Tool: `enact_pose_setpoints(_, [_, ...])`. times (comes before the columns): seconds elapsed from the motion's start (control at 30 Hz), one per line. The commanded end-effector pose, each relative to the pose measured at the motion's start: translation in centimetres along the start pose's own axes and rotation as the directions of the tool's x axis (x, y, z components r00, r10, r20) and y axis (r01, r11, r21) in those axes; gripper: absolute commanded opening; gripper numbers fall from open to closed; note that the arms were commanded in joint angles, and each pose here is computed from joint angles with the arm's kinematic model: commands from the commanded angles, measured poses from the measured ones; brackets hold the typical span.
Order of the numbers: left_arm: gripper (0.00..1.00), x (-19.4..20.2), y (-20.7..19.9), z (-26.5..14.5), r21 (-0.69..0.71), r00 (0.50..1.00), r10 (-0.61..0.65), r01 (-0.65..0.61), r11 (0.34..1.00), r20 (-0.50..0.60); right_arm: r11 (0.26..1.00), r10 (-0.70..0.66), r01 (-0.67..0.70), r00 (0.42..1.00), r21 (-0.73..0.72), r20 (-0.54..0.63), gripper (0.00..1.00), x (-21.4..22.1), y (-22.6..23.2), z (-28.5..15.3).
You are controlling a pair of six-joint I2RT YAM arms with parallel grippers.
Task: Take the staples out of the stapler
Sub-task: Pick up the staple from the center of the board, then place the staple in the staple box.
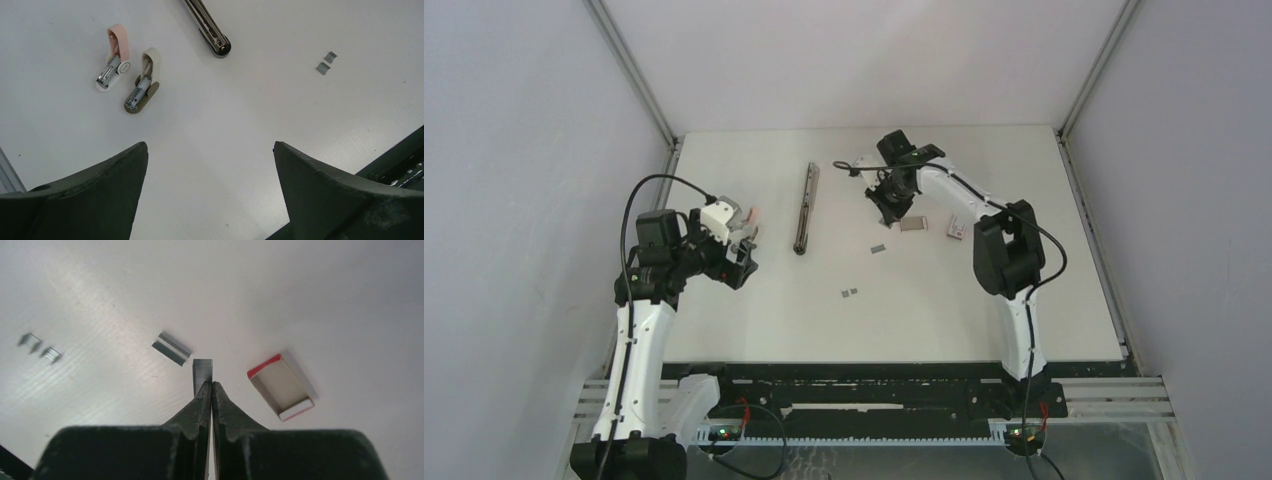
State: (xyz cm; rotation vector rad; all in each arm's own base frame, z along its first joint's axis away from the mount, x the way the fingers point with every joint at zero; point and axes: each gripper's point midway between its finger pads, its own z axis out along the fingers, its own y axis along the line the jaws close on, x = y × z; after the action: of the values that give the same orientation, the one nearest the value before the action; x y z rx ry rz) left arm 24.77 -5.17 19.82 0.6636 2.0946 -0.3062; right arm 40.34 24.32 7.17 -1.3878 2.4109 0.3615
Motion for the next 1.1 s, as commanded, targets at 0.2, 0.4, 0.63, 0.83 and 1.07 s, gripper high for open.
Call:
enact_pose_setpoints(0.2, [1.0, -0.3, -0.2, 0.1, 0.008, 0.999, 0.027, -0.028, 1.0, 0.036, 0.794, 0.563, -0.59, 0.804, 0.146, 0.191, 0.0, -0.3, -2.1, -5.0])
enact_pose_setpoints(0.4, [1.0, -0.3, -0.1, 0.1, 0.005, 0.999, 0.029, -0.029, 1.0, 0.038, 0.654, 0.685, -0.734, 0.677, 0.181, 0.269, 0.0, 2.2, -3.9, -3.7])
enact_pose_setpoints(0.63, [1.0, -0.2, 0.0, 0.2, 0.004, 0.999, 0.024, -0.025, 1.0, 0.032, 0.552, 0.748, -0.814, 0.58, 0.184, 0.324, 0.0, 2.7, -6.6, -3.3])
enact_pose_setpoints(0.83, [1.0, -0.1, 0.0, 0.3, 0.005, 0.999, 0.022, -0.022, 1.0, 0.027, 0.525, 0.773, -0.833, 0.553, 0.175, 0.312, 0.0, 2.5, -7.1, -1.9])
enact_pose_setpoints(1.07, [1.0, 0.0, 0.1, 0.4, 0.004, 0.999, 0.023, -0.023, 1.0, 0.024, 0.521, 0.778, -0.836, 0.547, 0.17, 0.308, 0.0, 1.6, -6.9, -0.9])
